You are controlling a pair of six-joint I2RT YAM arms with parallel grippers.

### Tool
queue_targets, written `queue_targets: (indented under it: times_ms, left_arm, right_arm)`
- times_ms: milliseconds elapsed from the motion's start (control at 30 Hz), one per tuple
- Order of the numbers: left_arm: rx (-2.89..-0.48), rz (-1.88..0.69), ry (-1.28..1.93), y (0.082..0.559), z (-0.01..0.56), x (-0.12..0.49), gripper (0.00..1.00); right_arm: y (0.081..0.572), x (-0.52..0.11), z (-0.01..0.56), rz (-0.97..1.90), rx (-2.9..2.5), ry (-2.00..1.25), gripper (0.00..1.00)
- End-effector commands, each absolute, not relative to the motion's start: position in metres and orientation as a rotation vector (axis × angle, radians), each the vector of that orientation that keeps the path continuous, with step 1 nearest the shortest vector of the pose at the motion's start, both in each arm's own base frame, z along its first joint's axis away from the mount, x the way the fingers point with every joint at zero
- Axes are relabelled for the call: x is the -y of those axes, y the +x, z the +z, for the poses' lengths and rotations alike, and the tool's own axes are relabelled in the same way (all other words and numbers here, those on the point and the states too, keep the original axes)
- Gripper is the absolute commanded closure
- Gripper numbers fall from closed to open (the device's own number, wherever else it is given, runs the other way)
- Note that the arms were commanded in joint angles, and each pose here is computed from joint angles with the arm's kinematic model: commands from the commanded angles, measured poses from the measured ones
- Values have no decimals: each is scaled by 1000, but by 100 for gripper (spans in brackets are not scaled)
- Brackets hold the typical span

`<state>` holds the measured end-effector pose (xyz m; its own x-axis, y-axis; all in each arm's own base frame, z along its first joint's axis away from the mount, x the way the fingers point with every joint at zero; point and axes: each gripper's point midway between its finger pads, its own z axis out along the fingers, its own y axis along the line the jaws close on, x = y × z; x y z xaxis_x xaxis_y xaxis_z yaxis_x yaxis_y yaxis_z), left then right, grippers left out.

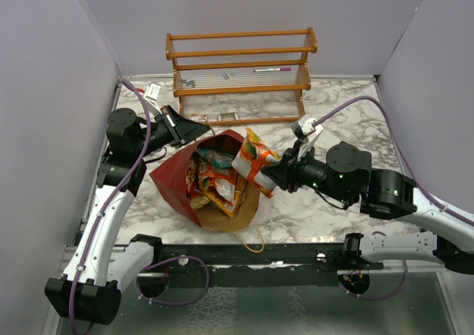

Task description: Take the snacks out of the paper bag

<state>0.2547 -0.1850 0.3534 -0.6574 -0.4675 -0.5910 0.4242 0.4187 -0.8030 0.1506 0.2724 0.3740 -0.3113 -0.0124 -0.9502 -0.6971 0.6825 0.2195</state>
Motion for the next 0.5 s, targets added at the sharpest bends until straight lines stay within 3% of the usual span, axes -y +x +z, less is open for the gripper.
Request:
queue_targets:
  times_ms: [0,267,467]
  left_arm:
    - [-1812,-1318,-21,258,365,182,100]
    - [-1822,-1316,-19,257,362,182,100]
    - [-1830,-1316,-16,256,360,182,100]
  right_arm:
    - [189,-206,417,524,-1663,-223,99]
    - [212,-102,394,42,-1606,203,99]
    - [213,-94,379,-72,-1594,210,99]
